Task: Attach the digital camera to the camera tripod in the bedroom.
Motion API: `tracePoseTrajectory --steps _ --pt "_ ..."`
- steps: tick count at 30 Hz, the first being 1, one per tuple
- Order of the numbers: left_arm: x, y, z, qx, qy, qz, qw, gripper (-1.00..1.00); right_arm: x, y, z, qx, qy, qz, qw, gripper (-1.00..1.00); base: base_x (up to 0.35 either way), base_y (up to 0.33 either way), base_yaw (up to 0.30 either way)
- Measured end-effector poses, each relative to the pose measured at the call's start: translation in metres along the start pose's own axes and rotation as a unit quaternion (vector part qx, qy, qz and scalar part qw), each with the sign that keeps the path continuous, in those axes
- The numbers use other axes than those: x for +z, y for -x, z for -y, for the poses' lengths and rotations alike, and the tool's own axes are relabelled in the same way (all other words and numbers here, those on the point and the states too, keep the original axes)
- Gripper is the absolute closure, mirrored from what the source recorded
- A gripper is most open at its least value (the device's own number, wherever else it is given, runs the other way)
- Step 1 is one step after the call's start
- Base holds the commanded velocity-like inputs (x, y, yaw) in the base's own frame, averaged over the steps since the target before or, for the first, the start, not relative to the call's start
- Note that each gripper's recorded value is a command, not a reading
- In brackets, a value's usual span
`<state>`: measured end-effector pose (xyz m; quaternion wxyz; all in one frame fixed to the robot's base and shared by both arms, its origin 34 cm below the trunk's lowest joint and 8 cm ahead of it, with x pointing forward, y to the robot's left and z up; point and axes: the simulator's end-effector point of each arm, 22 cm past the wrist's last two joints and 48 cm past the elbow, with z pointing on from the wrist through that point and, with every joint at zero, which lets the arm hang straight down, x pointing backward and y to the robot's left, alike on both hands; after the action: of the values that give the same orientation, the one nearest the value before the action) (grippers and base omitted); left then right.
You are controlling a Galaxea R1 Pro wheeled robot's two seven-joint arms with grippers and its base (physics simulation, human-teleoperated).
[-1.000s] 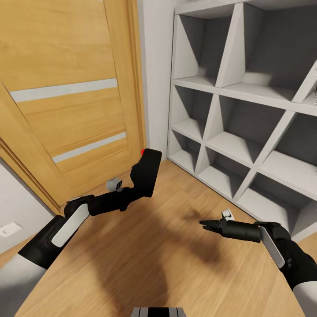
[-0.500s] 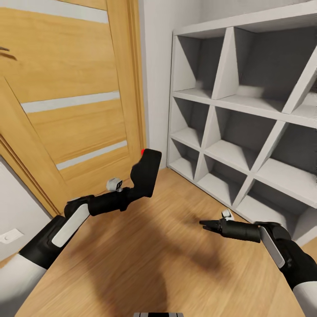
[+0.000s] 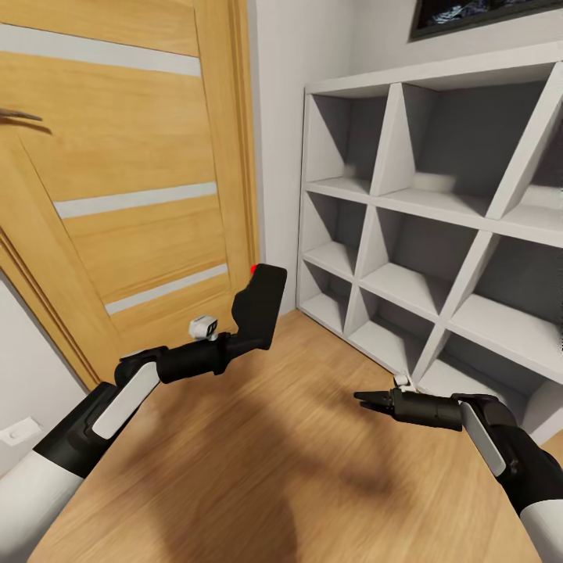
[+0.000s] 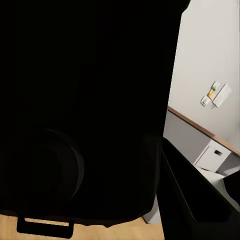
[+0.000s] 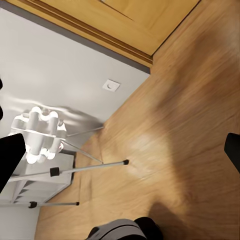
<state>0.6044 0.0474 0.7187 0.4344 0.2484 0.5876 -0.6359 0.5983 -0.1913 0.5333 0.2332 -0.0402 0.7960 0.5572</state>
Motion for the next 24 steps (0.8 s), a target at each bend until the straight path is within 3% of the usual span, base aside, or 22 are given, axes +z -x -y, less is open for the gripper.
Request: tracePoseTrajectory --steps 24 --pt "0.006 0.031 0.047 0.049 -0.012 0.003 0.9987 1.00 -0.016 0.018 -0.048 -0.044 0.010 0.019 0.9988 -1.00 0.000 0.000 0.000"
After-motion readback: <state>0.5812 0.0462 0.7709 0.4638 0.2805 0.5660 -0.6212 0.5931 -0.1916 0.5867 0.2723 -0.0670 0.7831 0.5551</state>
